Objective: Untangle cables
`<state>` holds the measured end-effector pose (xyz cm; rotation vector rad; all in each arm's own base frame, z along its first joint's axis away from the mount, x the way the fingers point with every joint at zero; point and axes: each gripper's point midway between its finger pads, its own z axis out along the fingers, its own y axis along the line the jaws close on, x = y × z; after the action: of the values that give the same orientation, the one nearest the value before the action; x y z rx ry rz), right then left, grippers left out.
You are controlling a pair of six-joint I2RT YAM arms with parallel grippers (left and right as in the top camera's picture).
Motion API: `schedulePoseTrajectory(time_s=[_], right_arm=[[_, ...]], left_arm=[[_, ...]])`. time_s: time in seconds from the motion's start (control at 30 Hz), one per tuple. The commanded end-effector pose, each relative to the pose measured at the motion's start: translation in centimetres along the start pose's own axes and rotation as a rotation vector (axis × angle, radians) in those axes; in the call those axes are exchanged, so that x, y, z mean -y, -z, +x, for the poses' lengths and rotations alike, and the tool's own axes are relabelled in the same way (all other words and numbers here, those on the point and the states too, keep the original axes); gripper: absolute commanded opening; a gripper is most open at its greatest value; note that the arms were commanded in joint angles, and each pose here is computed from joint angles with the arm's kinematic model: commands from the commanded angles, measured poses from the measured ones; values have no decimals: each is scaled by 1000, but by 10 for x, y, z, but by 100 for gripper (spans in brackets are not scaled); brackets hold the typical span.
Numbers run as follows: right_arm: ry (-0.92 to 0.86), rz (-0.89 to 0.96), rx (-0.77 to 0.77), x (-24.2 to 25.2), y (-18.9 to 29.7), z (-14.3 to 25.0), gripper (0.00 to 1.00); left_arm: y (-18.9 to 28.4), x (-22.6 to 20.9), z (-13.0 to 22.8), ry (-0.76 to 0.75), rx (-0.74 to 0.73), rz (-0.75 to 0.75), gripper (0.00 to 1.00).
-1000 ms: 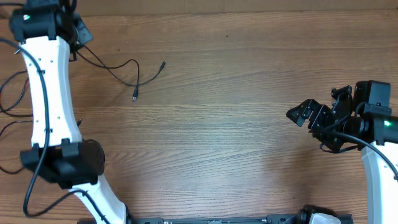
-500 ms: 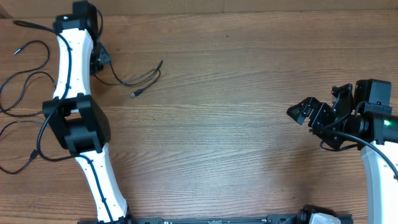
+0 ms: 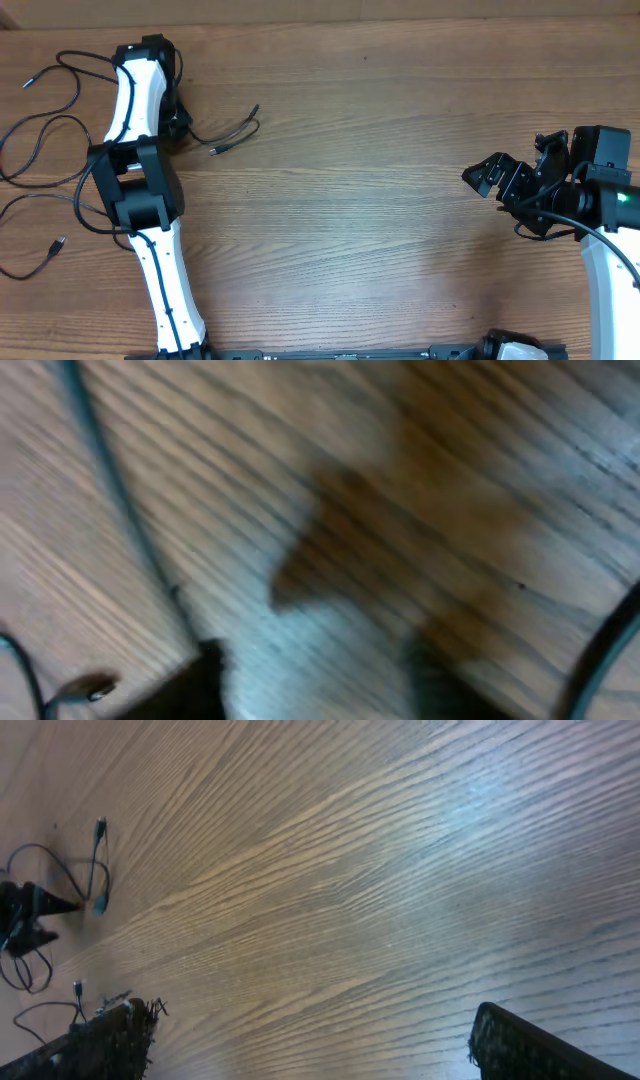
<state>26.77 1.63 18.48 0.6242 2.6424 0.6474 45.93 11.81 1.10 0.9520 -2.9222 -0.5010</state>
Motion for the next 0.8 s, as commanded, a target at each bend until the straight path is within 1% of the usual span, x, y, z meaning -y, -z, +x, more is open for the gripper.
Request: schedulePoseTrajectory(time_s=[0.0, 0.13, 0.2, 0.37, 0.47, 0.63, 0.77], right_arm=[[4, 3, 11, 0, 0, -3, 100], [7, 1, 18, -1, 0, -4, 100], [7, 1, 18, -1, 0, -4, 100], [7, 1, 16, -1, 0, -4, 100], [7, 1, 16, -1, 0, -4, 100], [6, 2, 15, -1, 0, -4, 100], [0, 6, 3, 0, 0, -1, 100]], left_arm=[[-3, 3, 1, 24, -17, 20, 99], [18, -2, -4, 33, 6, 33, 100], [39, -7, -10, 46, 42, 53, 100], [110, -23, -27, 97, 184, 134, 100], [161, -40, -32, 162, 286, 196, 100], [230, -70, -24, 295, 408, 291, 99], [270, -92, -11, 371, 474, 351, 100]])
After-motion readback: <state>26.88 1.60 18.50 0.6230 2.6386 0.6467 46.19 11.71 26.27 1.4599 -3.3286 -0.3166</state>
